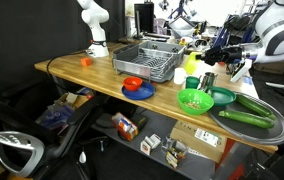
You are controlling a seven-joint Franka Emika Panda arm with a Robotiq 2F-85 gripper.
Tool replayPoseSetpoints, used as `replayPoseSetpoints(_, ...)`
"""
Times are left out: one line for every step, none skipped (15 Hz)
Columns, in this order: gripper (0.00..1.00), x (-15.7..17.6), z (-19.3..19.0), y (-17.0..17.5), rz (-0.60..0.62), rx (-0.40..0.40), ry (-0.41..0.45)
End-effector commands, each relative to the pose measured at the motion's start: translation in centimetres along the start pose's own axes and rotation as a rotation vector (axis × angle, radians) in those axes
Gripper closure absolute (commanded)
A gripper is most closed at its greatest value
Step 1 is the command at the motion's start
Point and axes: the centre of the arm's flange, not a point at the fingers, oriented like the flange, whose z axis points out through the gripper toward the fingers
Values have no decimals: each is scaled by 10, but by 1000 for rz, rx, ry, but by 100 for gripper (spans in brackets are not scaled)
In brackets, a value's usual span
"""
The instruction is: Pour the contents of the yellow bowl into the green bowl
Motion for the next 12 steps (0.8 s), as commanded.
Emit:
replayPoseSetpoints(99, -3, -3, -1, -28, 35, 58)
replayPoseSetpoints(99, -3, -3, -1, -31, 40, 65)
replayPoseSetpoints(99, -3, -4, -1, -32, 41, 68)
replayPoseSetpoints(99, -3, -4, -2, -33, 37, 70)
replayPoseSetpoints(99, -3, -5, -2, -34, 34, 71)
replayPoseSetpoints(99, -3, -5, -2, -34, 27, 69)
replayPoseSetpoints(99, -3, -6, -2, -34, 19, 63)
replayPoseSetpoints(99, -4, -6, -1, -32, -20, 26)
replayPoseSetpoints(99, -5, -6, 0, -33, -45, 8)
replayPoseSetpoints(99, -5, -4, -1, -39, -71, -17)
replayPoseSetpoints(99, -4, -2, -2, -51, -98, -42)
replayPoseSetpoints(99, -3, 1, -5, -67, -131, -68)
